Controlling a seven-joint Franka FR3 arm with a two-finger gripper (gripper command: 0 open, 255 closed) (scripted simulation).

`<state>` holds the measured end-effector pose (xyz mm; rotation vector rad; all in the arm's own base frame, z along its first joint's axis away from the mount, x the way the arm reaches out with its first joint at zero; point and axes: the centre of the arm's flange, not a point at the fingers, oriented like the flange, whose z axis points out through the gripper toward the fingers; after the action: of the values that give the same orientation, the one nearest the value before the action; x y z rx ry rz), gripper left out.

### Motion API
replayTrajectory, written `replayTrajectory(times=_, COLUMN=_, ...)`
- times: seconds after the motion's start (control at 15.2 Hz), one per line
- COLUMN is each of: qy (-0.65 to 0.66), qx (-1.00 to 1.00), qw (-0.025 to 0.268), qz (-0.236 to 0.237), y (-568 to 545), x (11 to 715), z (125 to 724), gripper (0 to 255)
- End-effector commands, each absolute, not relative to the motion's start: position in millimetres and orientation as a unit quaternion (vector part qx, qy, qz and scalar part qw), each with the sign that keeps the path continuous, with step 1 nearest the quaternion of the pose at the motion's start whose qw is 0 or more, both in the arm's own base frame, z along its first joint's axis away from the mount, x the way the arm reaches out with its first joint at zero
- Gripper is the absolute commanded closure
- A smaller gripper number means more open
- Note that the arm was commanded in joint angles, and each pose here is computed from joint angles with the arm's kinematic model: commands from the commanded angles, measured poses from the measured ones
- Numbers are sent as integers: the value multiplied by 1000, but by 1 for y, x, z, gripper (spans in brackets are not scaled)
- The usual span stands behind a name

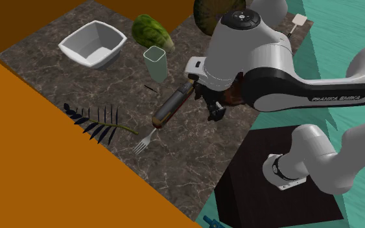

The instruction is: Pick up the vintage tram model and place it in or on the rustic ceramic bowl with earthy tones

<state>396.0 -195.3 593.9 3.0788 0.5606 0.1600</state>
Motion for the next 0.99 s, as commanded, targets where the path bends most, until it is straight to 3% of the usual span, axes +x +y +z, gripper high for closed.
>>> replayTrajectory(times=0.0, qy=212, qx=976, qw=-1, qz=53, y=-218, x=413, z=589, gripper=0)
replayTrajectory(times=0.46, qy=318, qx=946, qw=-22, qz=59, y=-285, x=485, z=581, gripper=0)
replayTrajectory(times=0.92, qy=325, qx=944, qw=-23, qz=60, y=-286, x=493, z=549, gripper=0)
